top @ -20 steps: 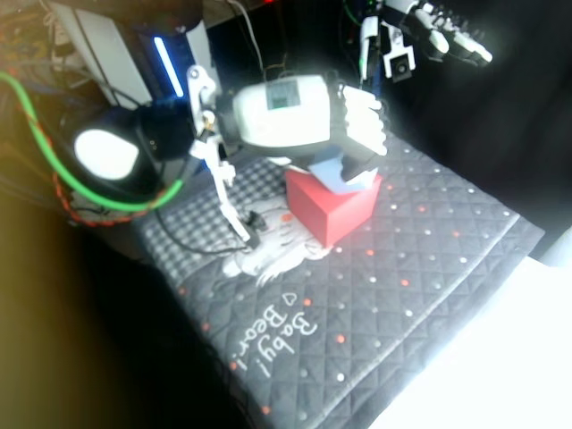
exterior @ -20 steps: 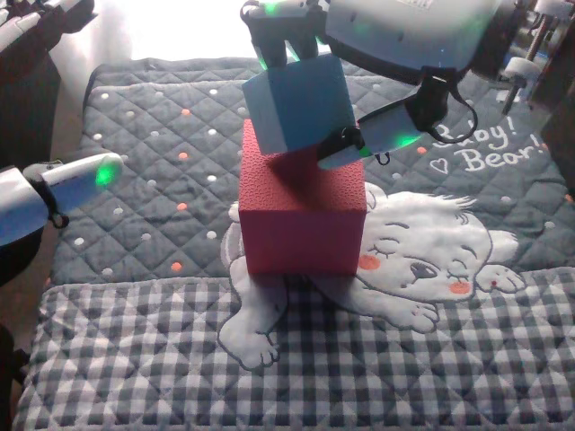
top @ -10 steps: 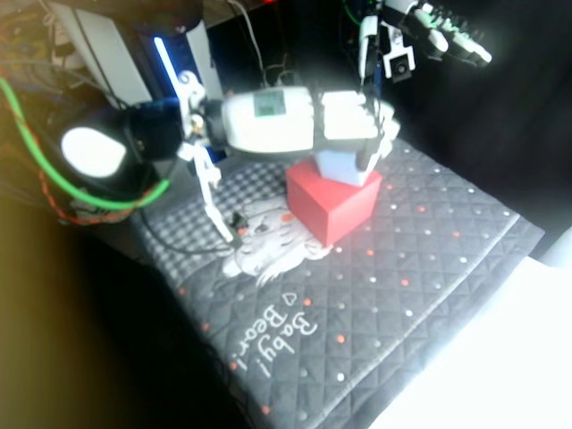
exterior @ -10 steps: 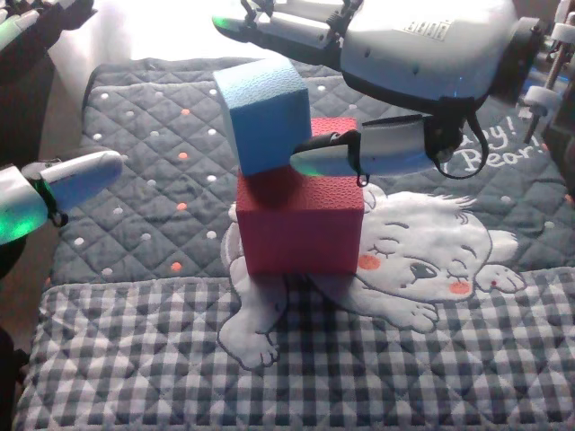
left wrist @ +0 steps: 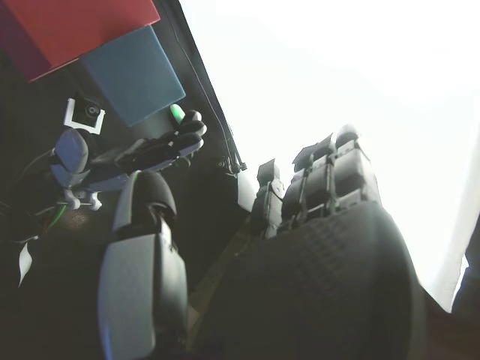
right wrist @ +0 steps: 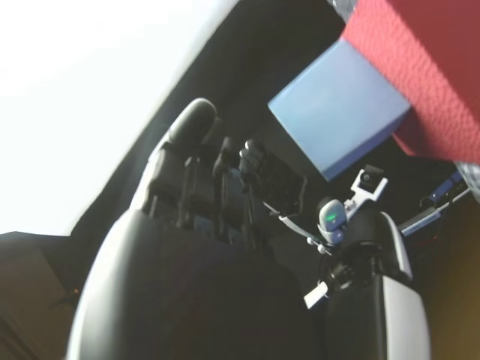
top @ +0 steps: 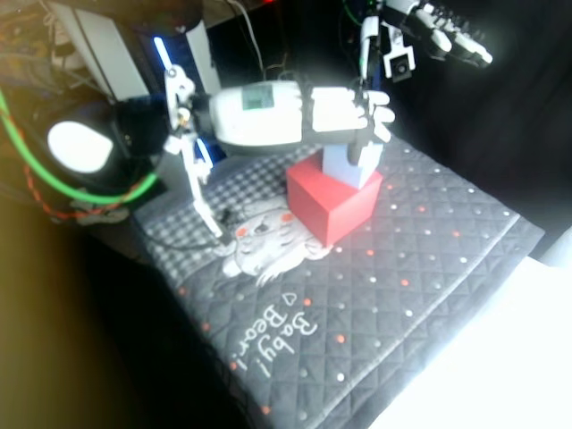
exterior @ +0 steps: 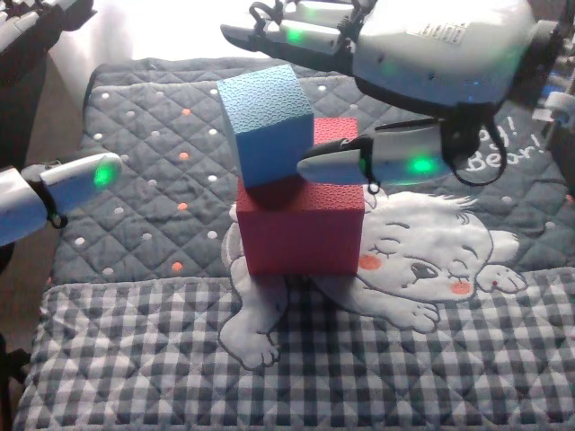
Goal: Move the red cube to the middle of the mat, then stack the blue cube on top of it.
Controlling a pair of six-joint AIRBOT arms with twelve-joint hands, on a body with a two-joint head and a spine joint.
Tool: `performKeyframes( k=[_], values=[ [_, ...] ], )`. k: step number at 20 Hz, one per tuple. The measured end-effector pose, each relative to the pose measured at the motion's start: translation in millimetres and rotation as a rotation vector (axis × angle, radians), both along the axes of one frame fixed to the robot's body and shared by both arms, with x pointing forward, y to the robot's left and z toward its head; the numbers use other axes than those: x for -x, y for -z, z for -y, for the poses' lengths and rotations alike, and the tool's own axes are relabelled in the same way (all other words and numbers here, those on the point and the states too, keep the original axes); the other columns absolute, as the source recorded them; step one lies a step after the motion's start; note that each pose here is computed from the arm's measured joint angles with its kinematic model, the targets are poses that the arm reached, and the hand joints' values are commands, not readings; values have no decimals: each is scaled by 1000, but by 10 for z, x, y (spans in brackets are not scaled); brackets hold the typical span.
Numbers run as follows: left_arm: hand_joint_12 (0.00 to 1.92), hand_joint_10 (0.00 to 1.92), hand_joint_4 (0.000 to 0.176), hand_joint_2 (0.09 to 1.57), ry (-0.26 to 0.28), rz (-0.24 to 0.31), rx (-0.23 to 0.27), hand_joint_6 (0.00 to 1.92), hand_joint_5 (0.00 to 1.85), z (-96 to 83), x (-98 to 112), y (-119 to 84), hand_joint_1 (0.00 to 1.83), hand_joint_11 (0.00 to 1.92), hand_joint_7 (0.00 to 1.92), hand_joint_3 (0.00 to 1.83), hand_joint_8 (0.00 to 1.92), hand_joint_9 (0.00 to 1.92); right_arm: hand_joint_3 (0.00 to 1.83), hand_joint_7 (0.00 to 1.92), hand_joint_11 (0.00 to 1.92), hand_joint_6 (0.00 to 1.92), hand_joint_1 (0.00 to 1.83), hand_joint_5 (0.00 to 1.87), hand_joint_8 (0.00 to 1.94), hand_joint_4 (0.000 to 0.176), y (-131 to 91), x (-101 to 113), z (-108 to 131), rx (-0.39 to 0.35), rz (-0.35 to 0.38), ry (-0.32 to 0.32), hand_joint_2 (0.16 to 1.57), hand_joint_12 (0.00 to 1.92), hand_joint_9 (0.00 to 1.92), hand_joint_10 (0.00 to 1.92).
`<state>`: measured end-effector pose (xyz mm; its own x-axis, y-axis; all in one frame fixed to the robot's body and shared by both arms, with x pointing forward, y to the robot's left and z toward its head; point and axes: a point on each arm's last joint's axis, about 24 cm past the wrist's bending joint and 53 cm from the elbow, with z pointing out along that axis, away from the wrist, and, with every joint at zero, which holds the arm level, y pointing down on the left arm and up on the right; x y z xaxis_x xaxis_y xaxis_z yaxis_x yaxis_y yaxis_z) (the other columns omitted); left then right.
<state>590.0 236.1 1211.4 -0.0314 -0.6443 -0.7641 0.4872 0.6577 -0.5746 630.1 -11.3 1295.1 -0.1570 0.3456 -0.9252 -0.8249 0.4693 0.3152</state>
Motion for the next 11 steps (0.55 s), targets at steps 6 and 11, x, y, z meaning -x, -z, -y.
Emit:
performKeyframes(
  k=[6,11],
  values=[
    [35,0,94,1117,-2,-6,-3,0,6,-11,11,22,599,65,0,1,0,0,2,0,0,0,295,0,0,0,-338,71,675,-29,72,97,1243,345,0,13],
    [0,0,120,1103,-16,-2,6,0,0,-52,46,20,451,0,0,0,0,0,0,0,0,0,198,0,0,0,-212,191,974,23,70,163,1190,0,0,0]
  ],
)
